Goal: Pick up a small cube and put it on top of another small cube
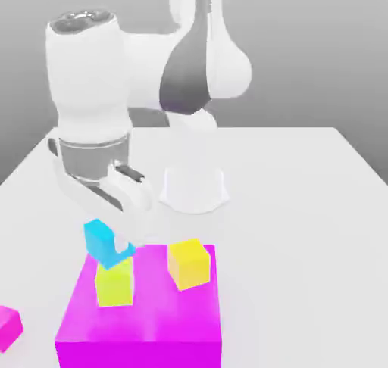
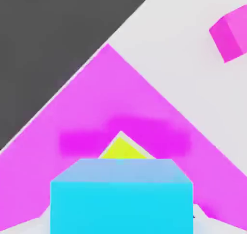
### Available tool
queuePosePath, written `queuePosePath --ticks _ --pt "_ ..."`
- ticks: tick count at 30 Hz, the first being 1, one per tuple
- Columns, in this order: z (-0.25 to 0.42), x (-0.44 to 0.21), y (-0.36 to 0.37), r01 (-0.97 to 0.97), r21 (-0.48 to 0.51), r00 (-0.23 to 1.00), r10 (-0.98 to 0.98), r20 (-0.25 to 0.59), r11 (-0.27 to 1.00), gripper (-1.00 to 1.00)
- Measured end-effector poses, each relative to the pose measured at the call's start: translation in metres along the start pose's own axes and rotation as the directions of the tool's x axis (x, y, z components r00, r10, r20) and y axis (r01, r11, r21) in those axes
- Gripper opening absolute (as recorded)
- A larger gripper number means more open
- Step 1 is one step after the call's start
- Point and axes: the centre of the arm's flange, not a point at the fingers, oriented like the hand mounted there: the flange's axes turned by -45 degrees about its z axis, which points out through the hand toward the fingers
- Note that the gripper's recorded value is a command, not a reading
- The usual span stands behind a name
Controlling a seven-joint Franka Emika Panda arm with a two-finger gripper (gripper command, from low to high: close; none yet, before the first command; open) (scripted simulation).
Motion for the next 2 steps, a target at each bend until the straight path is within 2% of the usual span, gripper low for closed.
queuePosePath --ticks 2 --pt "0.0 0.0 0.0 0.0 0.0 1.0 0.0 0.0 1.0 1.0"
